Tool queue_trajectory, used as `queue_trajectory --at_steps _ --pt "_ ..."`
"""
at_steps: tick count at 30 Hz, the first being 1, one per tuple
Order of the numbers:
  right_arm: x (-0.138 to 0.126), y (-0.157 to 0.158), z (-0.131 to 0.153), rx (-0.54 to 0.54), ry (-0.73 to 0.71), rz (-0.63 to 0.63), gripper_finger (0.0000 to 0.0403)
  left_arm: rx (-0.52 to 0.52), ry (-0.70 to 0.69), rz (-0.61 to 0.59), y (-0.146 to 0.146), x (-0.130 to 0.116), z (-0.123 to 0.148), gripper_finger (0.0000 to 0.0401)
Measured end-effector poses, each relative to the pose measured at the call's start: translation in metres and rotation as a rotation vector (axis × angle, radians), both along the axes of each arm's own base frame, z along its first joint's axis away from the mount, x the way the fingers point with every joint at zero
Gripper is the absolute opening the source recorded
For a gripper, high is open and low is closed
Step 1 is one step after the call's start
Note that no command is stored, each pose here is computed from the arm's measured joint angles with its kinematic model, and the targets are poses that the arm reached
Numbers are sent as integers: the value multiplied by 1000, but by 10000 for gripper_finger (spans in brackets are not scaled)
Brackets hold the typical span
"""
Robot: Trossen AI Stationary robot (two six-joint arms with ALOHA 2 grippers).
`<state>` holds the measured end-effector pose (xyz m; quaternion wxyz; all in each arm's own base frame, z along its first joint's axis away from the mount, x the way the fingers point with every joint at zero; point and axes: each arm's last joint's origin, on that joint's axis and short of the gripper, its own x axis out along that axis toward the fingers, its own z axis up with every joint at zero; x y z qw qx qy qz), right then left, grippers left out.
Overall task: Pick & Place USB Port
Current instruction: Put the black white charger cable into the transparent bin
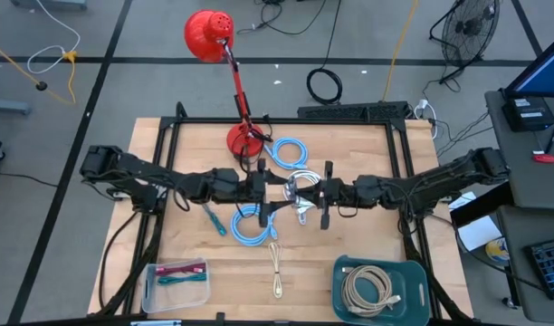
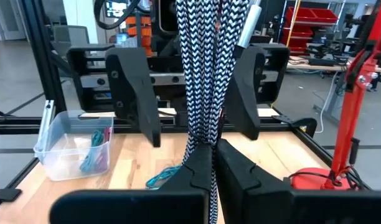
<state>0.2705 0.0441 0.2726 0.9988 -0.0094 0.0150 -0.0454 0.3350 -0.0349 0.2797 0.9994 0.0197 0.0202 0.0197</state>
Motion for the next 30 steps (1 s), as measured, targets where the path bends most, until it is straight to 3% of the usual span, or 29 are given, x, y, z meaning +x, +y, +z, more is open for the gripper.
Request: queue_trajectory --at_steps 25,30 --pt "8 1 -6 -1 -11 2 0 -17 -40 0 0 0 4 177" --pt "8 1 -6 -7 -14 3 0 -17 -35 0 0 0 3 140"
